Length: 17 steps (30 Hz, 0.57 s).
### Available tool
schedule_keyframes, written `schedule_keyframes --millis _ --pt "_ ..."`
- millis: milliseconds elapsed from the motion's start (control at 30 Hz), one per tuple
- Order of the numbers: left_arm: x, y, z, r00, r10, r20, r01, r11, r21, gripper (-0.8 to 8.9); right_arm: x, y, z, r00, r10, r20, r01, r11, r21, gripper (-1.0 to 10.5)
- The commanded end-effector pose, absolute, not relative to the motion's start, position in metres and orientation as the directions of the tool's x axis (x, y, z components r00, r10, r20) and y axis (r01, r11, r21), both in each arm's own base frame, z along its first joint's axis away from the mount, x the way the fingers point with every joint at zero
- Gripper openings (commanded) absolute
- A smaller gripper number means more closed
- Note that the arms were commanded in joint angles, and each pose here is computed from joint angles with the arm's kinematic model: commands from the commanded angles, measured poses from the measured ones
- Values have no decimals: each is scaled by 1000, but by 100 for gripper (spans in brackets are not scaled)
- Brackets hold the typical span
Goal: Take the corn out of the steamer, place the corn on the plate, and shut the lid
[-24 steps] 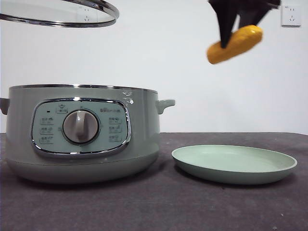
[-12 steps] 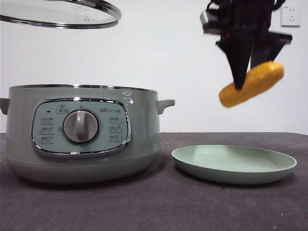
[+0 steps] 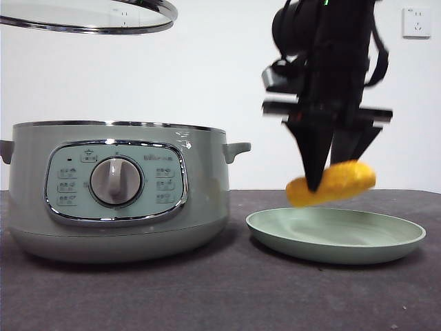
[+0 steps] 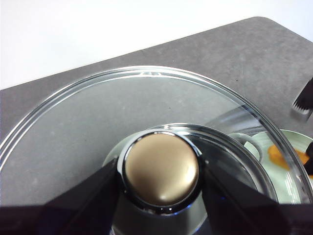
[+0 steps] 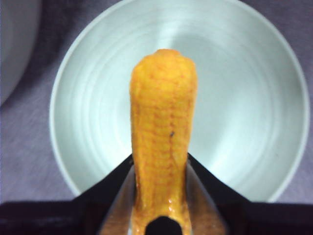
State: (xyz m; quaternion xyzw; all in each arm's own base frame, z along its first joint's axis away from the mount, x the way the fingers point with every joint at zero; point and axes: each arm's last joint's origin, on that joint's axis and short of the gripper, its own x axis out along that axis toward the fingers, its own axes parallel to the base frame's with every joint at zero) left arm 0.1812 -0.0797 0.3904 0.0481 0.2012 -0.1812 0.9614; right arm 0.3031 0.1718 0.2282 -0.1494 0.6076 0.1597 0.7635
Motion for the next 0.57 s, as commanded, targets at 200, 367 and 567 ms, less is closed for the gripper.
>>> schedule_keyframes --millis 200,367,567 --pt "180 -80 401 878 -343 -333 370 929 16 -9 298 173 192 252 47 -967 -405 912 -62 -16" --pt "180 -80 401 878 -344 -333 370 929 17 -9 297 171 188 249 44 -967 -401 914 -62 154" --pt "180 -80 401 877 -344 -334 370 929 17 -9 298 169 188 243 43 -969 -398 915 -59 331"
